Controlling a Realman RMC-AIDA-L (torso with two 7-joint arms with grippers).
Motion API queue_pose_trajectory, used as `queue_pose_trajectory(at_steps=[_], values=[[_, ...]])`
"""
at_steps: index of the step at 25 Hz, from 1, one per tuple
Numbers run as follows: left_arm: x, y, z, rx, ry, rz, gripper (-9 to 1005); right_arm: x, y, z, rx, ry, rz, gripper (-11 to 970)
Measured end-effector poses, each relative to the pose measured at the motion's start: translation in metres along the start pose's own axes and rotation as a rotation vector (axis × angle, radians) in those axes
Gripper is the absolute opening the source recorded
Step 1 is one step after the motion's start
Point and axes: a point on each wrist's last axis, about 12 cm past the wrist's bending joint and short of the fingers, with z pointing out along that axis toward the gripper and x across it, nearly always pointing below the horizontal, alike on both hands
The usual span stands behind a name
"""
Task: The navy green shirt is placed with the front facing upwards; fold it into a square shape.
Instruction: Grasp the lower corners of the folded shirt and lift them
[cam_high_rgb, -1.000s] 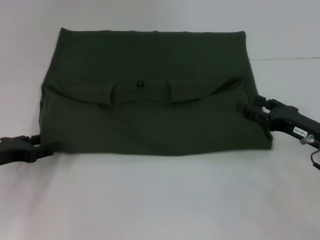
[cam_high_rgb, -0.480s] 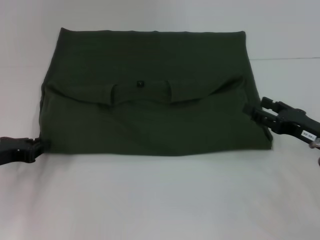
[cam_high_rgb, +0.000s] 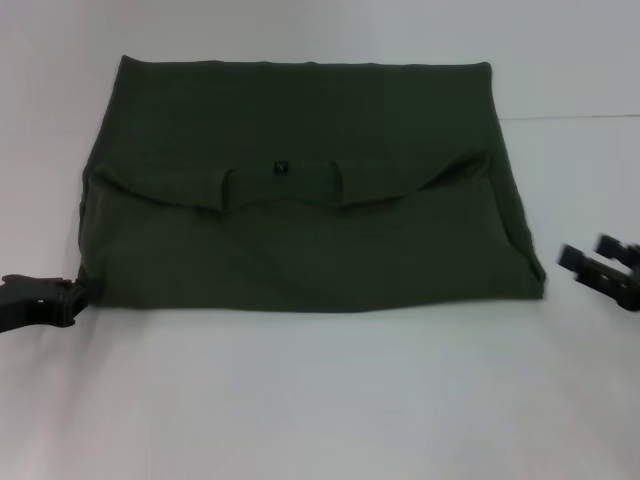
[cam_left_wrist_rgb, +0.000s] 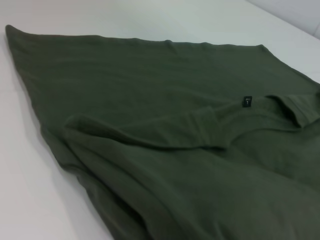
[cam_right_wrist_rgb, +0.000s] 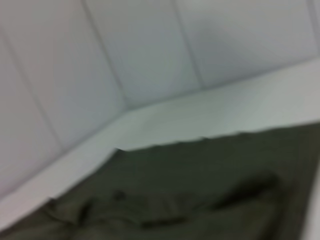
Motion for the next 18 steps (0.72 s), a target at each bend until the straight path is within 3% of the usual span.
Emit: queue_pose_trajectory(at_steps=[6, 18], values=[[0.0, 0.0, 0.0, -0.002, -0.005, -0.004, 7, 0.011, -0.005, -0.007, 0.048, 0.059, 0.016, 837], [-0.001, 0.0, 0.001, -0.009, -0.01, -0.003, 8, 0.008, 0.008, 0.047, 0.008, 0.183, -0.058, 831]])
